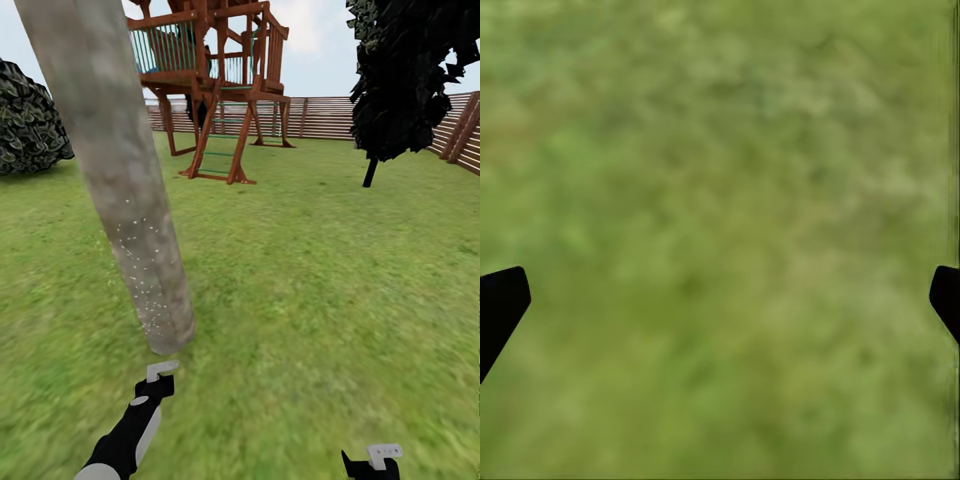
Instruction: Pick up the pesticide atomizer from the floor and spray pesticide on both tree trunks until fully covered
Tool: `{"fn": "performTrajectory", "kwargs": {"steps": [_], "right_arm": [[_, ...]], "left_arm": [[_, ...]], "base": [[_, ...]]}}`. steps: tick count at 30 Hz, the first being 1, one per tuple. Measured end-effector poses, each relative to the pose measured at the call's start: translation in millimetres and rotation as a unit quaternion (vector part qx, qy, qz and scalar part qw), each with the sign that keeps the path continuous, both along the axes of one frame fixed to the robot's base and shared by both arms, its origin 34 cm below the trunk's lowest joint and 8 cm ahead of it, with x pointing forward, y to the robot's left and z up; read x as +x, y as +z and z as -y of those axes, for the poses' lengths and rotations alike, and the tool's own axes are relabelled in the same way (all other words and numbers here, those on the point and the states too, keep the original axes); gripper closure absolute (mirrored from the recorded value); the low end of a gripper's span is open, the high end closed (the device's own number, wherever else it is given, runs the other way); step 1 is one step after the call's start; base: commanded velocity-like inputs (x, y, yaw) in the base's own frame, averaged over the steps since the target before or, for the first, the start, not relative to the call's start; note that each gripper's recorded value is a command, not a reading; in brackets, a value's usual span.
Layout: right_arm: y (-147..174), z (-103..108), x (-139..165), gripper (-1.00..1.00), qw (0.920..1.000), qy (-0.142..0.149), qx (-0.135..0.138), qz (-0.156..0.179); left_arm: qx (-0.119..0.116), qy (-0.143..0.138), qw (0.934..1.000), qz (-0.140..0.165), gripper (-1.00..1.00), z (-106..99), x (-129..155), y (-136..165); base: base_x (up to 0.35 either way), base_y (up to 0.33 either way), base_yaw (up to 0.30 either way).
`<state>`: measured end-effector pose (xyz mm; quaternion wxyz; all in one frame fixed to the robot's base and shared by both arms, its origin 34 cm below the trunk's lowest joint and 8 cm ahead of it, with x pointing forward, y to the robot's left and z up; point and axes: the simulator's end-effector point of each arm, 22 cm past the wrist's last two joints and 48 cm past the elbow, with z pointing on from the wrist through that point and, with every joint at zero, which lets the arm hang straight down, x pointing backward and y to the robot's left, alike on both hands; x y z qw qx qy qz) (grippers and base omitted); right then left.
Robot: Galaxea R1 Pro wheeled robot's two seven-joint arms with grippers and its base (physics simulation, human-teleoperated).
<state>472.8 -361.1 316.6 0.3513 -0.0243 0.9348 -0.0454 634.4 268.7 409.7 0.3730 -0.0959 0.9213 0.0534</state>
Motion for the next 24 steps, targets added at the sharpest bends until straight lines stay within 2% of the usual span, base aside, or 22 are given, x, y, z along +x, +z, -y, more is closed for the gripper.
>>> {"fn": "performTrajectory", "kwargs": {"steps": [12, 24], "right_arm": [[0.1, 0.0, 0.1, -1.0, 1.0, 0.0, 0.0, 0.0], [0.0, -0.1, 0.0, -1.0, 1.0, 0.0, 0.0, 0.0]], "left_arm": [[0.0, 0.001, 1.0, 0.0, 1.0, -0.2, -0.1, 0.0], [0.004, 0.004, 1.0, -0.001, 1.0, -5.2, -0.7, -0.1]], "base": [[0.103, -0.269, 0.005], [0.152, -0.262, 0.262]]}}
